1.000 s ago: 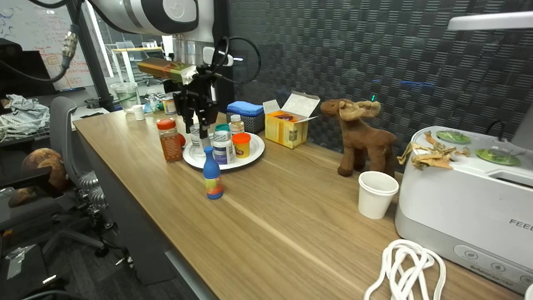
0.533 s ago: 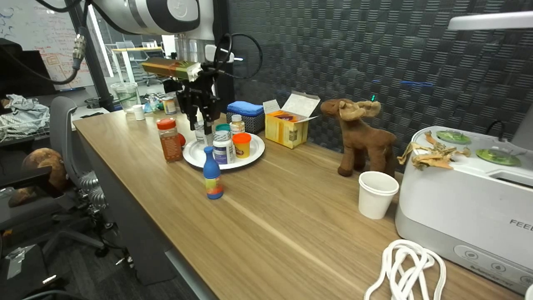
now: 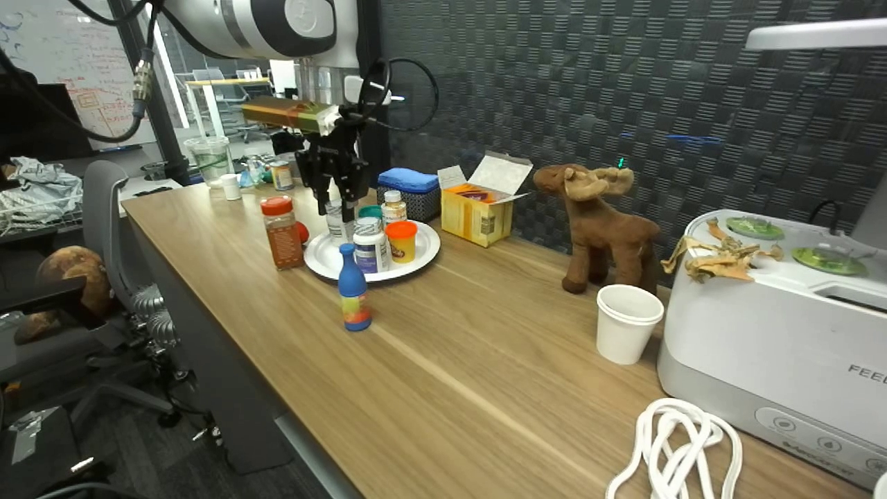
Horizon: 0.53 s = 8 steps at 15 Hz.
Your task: Pick up all the objects surrounding the white plate and arrange them on the plate
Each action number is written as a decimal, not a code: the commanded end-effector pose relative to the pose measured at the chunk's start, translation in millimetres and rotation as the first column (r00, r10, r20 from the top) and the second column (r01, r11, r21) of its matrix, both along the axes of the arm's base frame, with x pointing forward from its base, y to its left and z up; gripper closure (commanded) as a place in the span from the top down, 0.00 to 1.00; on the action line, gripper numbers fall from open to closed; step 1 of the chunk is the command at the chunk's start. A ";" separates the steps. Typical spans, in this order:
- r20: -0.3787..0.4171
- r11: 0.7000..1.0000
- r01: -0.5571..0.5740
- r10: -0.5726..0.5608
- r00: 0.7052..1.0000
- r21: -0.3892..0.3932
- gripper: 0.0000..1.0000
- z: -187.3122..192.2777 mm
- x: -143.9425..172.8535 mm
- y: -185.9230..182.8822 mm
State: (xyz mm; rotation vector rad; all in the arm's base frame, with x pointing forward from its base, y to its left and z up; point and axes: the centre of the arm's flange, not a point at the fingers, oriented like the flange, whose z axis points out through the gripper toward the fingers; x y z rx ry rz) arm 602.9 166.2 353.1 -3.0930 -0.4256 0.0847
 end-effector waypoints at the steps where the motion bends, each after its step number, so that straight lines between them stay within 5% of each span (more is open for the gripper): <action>1: -0.016 1.000 -0.027 0.028 0.999 0.004 0.83 2.9 2.5 7.5; 3: -0.011 1.000 -0.018 0.018 1.000 0.002 0.98 9.3 2.4 8.5; 8: 0.019 0.999 0.043 -0.043 0.999 -0.002 1.00 47.1 -0.9 4.4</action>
